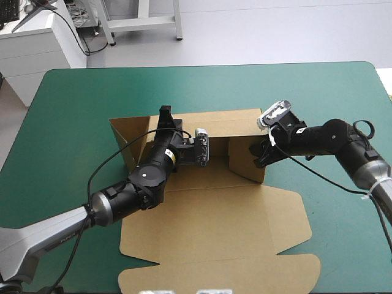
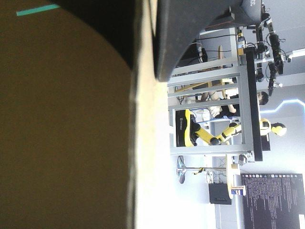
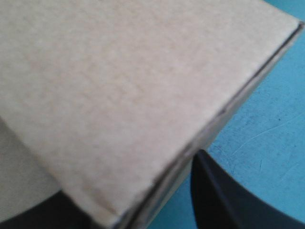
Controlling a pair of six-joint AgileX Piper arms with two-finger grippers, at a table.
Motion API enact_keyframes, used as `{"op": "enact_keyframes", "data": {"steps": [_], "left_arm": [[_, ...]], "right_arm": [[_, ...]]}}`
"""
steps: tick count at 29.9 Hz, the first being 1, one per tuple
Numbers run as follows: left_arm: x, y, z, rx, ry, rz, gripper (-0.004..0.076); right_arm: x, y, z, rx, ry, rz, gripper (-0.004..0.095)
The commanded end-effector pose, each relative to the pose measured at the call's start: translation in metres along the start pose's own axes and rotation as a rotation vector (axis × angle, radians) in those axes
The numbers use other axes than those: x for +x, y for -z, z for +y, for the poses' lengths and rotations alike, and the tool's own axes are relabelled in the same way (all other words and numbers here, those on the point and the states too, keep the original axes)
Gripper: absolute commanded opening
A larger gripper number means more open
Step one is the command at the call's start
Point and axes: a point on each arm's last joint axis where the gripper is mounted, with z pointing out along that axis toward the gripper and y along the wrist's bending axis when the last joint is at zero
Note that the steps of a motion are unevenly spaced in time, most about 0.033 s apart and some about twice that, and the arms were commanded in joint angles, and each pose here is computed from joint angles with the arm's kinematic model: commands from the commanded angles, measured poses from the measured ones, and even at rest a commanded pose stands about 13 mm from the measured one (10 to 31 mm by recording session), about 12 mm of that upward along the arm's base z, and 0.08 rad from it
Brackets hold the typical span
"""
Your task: Fold the box
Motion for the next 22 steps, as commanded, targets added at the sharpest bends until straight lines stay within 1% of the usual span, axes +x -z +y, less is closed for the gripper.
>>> {"op": "enact_keyframes", "data": {"steps": [1,4,5,8,12,14,15,16,17,19,21,22], "left_arm": [[0.004,0.005,0.005,0.008,0.084,0.020,-0.0008],[0.004,0.005,0.005,0.008,0.084,0.020,-0.0008],[0.004,0.005,0.005,0.008,0.084,0.020,-0.0008],[0.004,0.005,0.006,0.000,0.082,0.017,-0.0008],[-0.002,0.008,0.008,-0.021,0.084,-0.003,0.0007],[-0.008,0.012,0.011,-0.032,0.090,-0.022,0.0059],[-0.014,0.015,0.015,-0.039,0.102,-0.042,0.0122],[-0.018,0.017,0.017,-0.044,0.106,-0.057,0.0154],[-0.022,0.020,0.021,-0.054,0.113,-0.072,0.0213],[-0.033,0.028,0.029,-0.076,0.133,-0.109,0.0337],[-0.039,0.034,0.038,-0.103,0.170,-0.120,0.0444],[-0.041,0.036,0.042,-0.117,0.182,-0.118,0.0476]], "right_arm": [[-0.014,0.015,0.006,-0.020,-0.002,-0.077,0.0183],[-0.012,0.015,0.009,-0.052,0.003,-0.062,-0.0003],[-0.012,0.015,0.010,-0.054,0.010,-0.061,-0.0015],[-0.013,0.015,0.009,-0.044,0.006,-0.070,-0.0011],[-0.016,0.015,0.005,0.000,-0.025,-0.100,-0.0012],[-0.017,0.015,0.002,0.022,-0.032,-0.115,-0.0011],[-0.018,0.015,0.001,0.038,-0.030,-0.122,-0.0011],[-0.018,0.016,0.000,0.054,-0.036,-0.129,-0.0011],[-0.019,0.016,-0.003,0.079,-0.047,-0.141,-0.0011],[-0.021,0.017,-0.009,0.140,-0.079,-0.165,-0.0006],[-0.023,0.018,-0.015,0.204,-0.099,-0.187,-0.0005],[-0.023,0.019,-0.017,0.229,-0.096,-0.191,-0.0005]]}}
